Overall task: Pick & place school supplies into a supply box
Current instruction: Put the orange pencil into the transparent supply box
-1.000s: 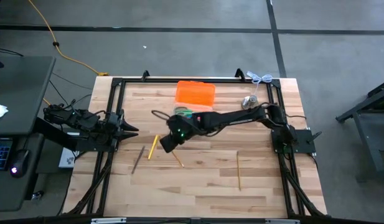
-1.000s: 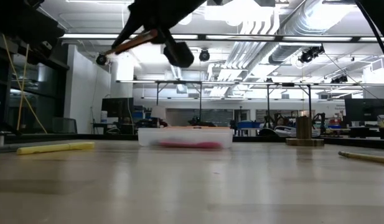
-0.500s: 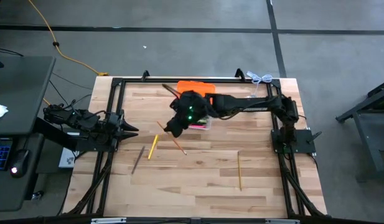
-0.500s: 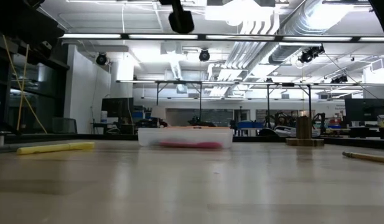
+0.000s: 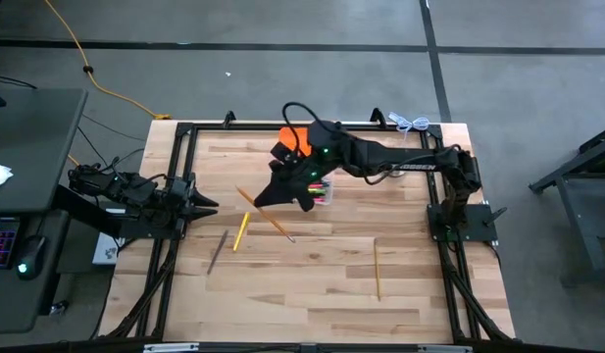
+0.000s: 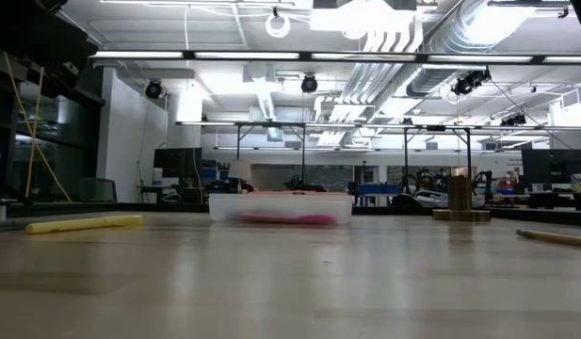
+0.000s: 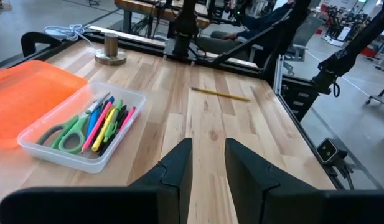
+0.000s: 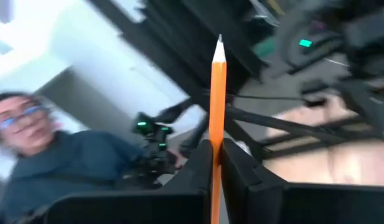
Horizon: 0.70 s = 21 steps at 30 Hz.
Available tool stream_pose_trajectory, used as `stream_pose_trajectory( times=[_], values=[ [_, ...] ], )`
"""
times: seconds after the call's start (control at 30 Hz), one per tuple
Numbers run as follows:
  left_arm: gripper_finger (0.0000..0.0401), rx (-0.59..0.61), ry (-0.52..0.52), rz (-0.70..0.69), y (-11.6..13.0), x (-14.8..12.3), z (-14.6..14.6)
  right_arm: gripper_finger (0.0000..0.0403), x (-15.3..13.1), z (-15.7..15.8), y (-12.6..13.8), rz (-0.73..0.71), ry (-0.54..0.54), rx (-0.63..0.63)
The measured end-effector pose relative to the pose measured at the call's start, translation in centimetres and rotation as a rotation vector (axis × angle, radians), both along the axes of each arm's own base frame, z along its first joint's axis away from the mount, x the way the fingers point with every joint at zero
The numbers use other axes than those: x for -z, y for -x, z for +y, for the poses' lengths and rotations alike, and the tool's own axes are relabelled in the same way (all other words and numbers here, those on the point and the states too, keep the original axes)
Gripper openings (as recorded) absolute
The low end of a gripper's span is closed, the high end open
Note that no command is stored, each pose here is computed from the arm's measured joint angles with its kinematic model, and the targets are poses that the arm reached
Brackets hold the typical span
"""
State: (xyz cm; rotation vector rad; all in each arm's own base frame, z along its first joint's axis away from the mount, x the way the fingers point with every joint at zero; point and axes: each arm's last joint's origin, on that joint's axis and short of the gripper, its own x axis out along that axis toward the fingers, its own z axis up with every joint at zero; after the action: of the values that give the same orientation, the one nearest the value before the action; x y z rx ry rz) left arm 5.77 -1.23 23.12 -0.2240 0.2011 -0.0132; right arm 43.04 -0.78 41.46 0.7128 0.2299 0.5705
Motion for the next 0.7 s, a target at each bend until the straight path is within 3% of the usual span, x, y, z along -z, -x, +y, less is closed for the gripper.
stream_pose_trajectory(
  times=[0.3,0.7],
  values=[
    [0.0122,-0.003,0.010,0.001,0.0,0.0,0.0,0.0002,-1.3,0.3,0.2,-0.169,0.035,-0.094],
    [0.0122,-0.010,0.048,0.002,0.0,0.0,0.0,0.0002,-1.6,0.4,0.3,-0.204,0.040,-0.115]
  ],
)
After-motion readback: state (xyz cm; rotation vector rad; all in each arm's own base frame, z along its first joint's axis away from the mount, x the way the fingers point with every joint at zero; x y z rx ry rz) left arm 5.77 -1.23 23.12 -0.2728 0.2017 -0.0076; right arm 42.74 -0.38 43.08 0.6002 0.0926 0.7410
